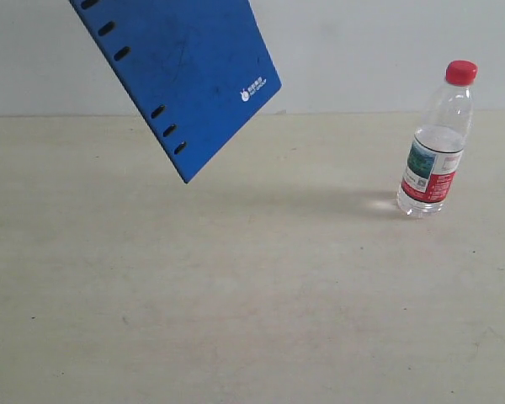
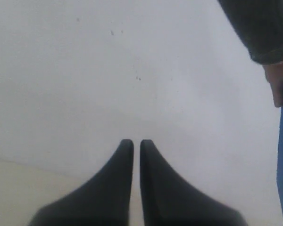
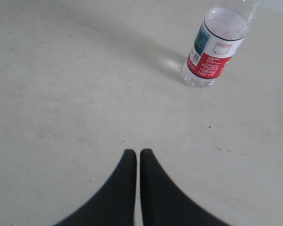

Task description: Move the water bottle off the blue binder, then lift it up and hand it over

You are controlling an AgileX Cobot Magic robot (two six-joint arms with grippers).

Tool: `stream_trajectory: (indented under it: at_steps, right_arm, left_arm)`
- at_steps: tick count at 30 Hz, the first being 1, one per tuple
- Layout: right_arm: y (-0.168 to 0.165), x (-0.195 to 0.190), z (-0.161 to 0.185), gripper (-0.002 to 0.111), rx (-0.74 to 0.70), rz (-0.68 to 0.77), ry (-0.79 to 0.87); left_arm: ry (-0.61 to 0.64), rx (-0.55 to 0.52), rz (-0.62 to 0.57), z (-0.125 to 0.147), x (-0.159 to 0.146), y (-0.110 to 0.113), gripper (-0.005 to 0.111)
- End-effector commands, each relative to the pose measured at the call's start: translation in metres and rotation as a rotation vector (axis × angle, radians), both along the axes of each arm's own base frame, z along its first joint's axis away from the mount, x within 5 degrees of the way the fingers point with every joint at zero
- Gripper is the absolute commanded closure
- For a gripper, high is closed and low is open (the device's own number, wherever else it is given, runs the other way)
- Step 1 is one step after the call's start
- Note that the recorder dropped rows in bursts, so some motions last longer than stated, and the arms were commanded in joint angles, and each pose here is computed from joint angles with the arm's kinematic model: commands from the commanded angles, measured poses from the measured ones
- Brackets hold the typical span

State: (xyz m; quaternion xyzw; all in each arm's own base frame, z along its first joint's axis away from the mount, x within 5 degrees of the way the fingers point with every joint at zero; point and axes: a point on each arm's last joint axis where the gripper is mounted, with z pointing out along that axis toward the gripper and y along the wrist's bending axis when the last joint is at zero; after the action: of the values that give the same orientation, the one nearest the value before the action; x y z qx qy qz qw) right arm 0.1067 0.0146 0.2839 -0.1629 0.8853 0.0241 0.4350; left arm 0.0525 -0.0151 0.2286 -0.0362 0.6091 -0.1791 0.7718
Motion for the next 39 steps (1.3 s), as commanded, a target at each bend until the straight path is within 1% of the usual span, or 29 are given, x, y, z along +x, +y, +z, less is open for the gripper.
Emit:
stream_trajectory:
  at_steps: [1, 2, 3, 5, 6, 7, 8, 10, 14, 16, 18, 19, 20, 23, 25, 26, 30, 31, 34, 39]
  right_arm:
    - [0.0, 0.0, 0.001, 0.108, 0.004, -0.002, -0.007]
    - [0.0, 0.0, 0.001, 0.108, 0.003, -0.003, -0.009]
    - [0.0, 0.0, 0.001, 0.108, 0.003, -0.003, -0.009]
    - [0.0, 0.0, 0.001, 0.108, 0.003, -0.003, -0.011]
    - [0.0, 0.0, 0.001, 0.108, 0.003, -0.003, -0.011]
    - [0.0, 0.0, 0.001, 0.108, 0.003, -0.003, -0.011]
    - [0.0, 0.0, 0.001, 0.108, 0.003, -0.003, -0.011]
    - [0.0, 0.0, 0.001, 0.108, 0.003, -0.005, -0.015]
    - [0.0, 0.0, 0.001, 0.108, 0.003, -0.005, -0.017]
    - [0.0, 0.0, 0.001, 0.108, 0.003, -0.005, -0.017]
    - [0.0, 0.0, 0.001, 0.108, 0.003, -0.006, -0.018]
    - [0.0, 0.0, 0.001, 0.108, 0.003, -0.006, -0.018]
    - [0.0, 0.0, 0.001, 0.108, 0.003, -0.006, -0.018]
    - [0.0, 0.001, 0.001, 0.108, 0.004, -0.007, -0.016]
    - [0.0, 0.001, 0.001, 0.108, 0.006, -0.007, -0.016]
    - [0.0, 0.001, 0.001, 0.108, 0.006, -0.007, -0.016]
    - [0.0, 0.001, 0.001, 0.108, 0.006, -0.007, -0.016]
    - [0.0, 0.001, 0.001, 0.108, 0.006, -0.007, -0.016]
    - [0.0, 0.001, 0.001, 0.108, 0.006, -0.008, -0.018]
    - [0.0, 0.001, 0.001, 0.108, 0.019, -0.018, -0.015]
  left_arm:
    - [-0.146, -0.001, 0.232, 0.012, -0.003, 0.02, 0.101]
    - [-0.128, 0.023, 0.268, 0.011, -0.003, 0.022, 0.101]
    - [-0.092, 0.074, 0.288, 0.008, -0.002, 0.023, 0.101]
    - [0.062, 0.146, 0.252, -0.006, 0.002, 0.019, 0.101]
    - [0.202, 0.175, 0.186, -0.02, 0.004, 0.014, 0.101]
    - [0.367, 0.196, 0.103, -0.035, 0.003, 0.008, 0.101]
    - [0.466, 0.201, 0.053, -0.044, 0.001, 0.004, 0.101]
    - [0.47, 0.186, 0.046, -0.044, 0.001, 0.004, 0.101]
    - [0.458, 0.191, 0.028, -0.044, 0.001, 0.003, 0.101]
    - [0.461, 0.148, 0.022, -0.043, 0.001, 0.002, 0.101]
    - [0.472, 0.07, 0.01, -0.043, 0.001, 0.002, 0.101]
    - [0.472, 0.06, -0.001, -0.043, 0.001, 0.001, 0.101]
    - [0.469, 0.073, -0.017, -0.043, 0.0, 0.0, 0.101]
    - [0.453, 0.211, -0.033, -0.044, 0.0, 0.0, 0.101]
    - [0.442, 0.259, -0.025, -0.044, 0.0, 0.001, 0.101]
    - [0.442, 0.261, -0.021, -0.044, 0.0, 0.002, 0.101]
    - [0.468, 0.154, -0.024, -0.044, 0.0, 0.003, 0.101]
    - [0.47, 0.142, -0.025, -0.044, 0.0, 0.003, 0.101]
    - [0.472, 0.135, -0.004, -0.044, 0.0, 0.004, 0.101]
    - [0.478, 0.115, 0.078, -0.044, 0.001, 0.008, 0.101]
